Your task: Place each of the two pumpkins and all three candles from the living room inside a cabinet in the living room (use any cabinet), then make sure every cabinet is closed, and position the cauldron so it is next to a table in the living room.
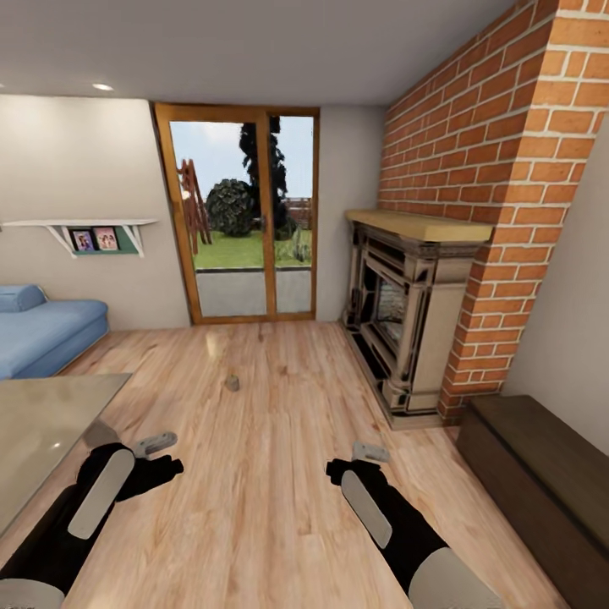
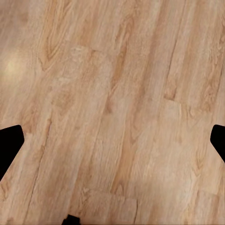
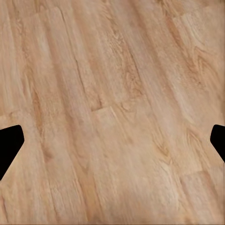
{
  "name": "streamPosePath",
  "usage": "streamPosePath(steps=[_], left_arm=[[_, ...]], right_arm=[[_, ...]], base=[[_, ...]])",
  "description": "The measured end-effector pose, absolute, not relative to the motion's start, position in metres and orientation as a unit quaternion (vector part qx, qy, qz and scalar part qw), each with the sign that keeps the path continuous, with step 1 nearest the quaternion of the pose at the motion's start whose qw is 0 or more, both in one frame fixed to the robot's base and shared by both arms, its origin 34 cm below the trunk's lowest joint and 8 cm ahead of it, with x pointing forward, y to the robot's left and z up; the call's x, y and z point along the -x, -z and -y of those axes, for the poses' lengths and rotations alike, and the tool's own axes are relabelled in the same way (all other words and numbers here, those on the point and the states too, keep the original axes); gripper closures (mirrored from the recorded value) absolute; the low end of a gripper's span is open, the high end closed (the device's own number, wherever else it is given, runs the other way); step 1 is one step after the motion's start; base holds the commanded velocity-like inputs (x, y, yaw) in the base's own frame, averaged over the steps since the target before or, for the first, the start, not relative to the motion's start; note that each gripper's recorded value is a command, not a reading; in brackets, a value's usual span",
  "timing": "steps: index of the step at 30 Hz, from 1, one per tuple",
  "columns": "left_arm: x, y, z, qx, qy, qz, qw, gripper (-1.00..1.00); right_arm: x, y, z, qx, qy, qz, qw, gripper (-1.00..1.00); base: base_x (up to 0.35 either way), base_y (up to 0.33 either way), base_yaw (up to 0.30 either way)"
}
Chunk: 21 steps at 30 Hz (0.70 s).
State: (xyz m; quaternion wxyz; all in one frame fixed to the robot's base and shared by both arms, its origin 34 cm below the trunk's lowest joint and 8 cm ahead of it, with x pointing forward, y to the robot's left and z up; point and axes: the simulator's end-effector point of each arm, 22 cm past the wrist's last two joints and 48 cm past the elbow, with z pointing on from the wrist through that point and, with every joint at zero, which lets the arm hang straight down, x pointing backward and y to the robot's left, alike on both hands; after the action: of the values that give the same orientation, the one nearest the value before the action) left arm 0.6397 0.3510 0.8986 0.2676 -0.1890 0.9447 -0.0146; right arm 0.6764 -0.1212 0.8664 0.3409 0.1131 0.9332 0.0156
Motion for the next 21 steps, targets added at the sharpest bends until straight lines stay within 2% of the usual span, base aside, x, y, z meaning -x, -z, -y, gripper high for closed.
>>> streamPosePath(steps=[4,8,15,21], left_arm=[[-0.632,-0.877,-0.358,0.2,0.0,-0.948,0.248,-1.0],[-0.62,-0.833,-0.366,0.199,-0.053,-0.95,0.236,-1.0],[-0.608,-0.757,-0.308,0.162,-0.033,-0.948,0.272,-1.0],[-0.606,-0.74,-0.308,0.163,-0.025,-0.937,0.309,-1.0]], right_arm=[[-0.674,-0.86,0.124,-0.116,-0.011,-0.934,0.337,-1.0],[-0.675,-0.859,0.122,-0.113,-0.007,-0.93,0.349,-1.0],[-0.675,-0.859,0.095,-0.062,0.008,-0.908,0.413,-1.0],[-0.683,-0.868,0.097,-0.083,0.001,-0.887,0.455,-1.0]], base=[[0.32,0.097,0.0],[0.32,0.142,0.0],[0.32,0.152,0.0],[0.32,0.121,0.0]])
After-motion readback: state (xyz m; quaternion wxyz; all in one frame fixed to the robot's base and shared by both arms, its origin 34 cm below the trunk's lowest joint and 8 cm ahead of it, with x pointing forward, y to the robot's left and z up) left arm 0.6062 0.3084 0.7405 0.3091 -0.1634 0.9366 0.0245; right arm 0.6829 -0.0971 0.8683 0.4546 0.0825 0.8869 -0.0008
